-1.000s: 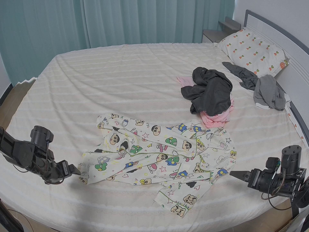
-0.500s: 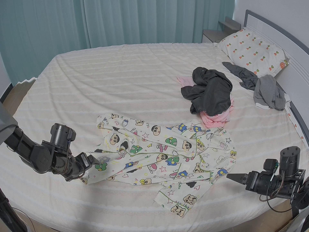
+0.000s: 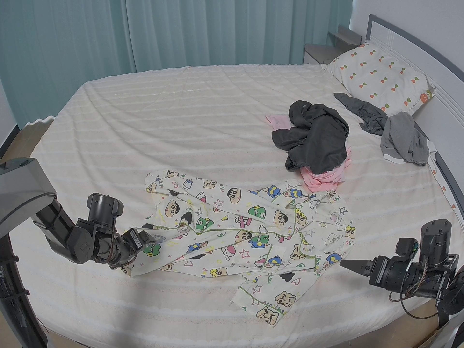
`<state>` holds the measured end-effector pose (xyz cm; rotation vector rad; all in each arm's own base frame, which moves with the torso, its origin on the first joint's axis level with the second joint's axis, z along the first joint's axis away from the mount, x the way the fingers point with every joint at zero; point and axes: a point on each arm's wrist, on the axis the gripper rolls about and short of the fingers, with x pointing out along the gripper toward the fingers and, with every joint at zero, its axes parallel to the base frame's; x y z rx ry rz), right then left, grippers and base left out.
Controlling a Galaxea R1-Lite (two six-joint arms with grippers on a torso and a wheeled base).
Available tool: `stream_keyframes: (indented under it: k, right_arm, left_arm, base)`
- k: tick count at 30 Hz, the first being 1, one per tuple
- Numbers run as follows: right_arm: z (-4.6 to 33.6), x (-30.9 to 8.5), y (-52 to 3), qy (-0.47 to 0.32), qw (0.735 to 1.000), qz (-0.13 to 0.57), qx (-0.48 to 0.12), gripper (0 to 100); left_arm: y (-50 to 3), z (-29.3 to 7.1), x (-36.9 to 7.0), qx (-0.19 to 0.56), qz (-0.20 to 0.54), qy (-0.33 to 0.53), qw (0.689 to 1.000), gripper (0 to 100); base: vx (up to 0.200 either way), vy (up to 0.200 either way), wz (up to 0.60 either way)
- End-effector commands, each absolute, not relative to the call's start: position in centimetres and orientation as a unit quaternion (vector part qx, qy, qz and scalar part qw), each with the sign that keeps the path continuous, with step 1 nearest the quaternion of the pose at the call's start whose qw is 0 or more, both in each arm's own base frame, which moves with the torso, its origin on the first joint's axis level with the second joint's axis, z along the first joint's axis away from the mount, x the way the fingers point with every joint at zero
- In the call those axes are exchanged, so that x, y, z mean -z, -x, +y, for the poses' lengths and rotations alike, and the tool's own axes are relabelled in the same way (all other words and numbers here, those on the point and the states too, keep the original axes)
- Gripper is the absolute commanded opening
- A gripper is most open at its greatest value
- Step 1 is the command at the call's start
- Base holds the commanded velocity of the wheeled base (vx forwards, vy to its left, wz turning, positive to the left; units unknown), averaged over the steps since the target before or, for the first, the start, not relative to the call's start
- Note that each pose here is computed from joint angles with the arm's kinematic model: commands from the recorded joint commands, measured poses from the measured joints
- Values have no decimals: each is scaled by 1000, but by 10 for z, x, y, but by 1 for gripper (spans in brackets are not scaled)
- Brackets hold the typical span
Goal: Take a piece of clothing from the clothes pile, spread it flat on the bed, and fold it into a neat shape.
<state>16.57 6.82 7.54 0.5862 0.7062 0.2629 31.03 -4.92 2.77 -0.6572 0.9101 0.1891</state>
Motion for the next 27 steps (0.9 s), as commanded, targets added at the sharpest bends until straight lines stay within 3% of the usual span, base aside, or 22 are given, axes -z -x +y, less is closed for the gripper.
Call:
stream_keyframes:
  k: [1, 4, 5, 19, 27]
  right_arm:
    - [68, -75, -166, -282, 888, 341, -126, 100]
    - [68, -75, -166, -282, 888, 341, -127, 100]
    - [68, -75, -166, -282, 888, 341, -127, 100]
    - [68, -74, -167, -282, 887, 343, -124, 100]
    - [68, -73, -167, -282, 887, 344, -123, 100]
  left_arm:
    - [-314, -50, -18, -91, 435, 310, 840, 100]
    - [-317, -51, -15, -86, 423, 314, 846, 100]
    - [-318, -51, -14, -84, 418, 315, 848, 0]
    - [-318, -34, -18, -99, 400, 328, 850, 0]
    - [-333, -16, -35, -96, 335, 353, 869, 0]
  base:
    - [0, 0, 0]
    - [0, 0, 0]
    - [0, 0, 0]
    - [0, 0, 0]
    - [0, 0, 0]
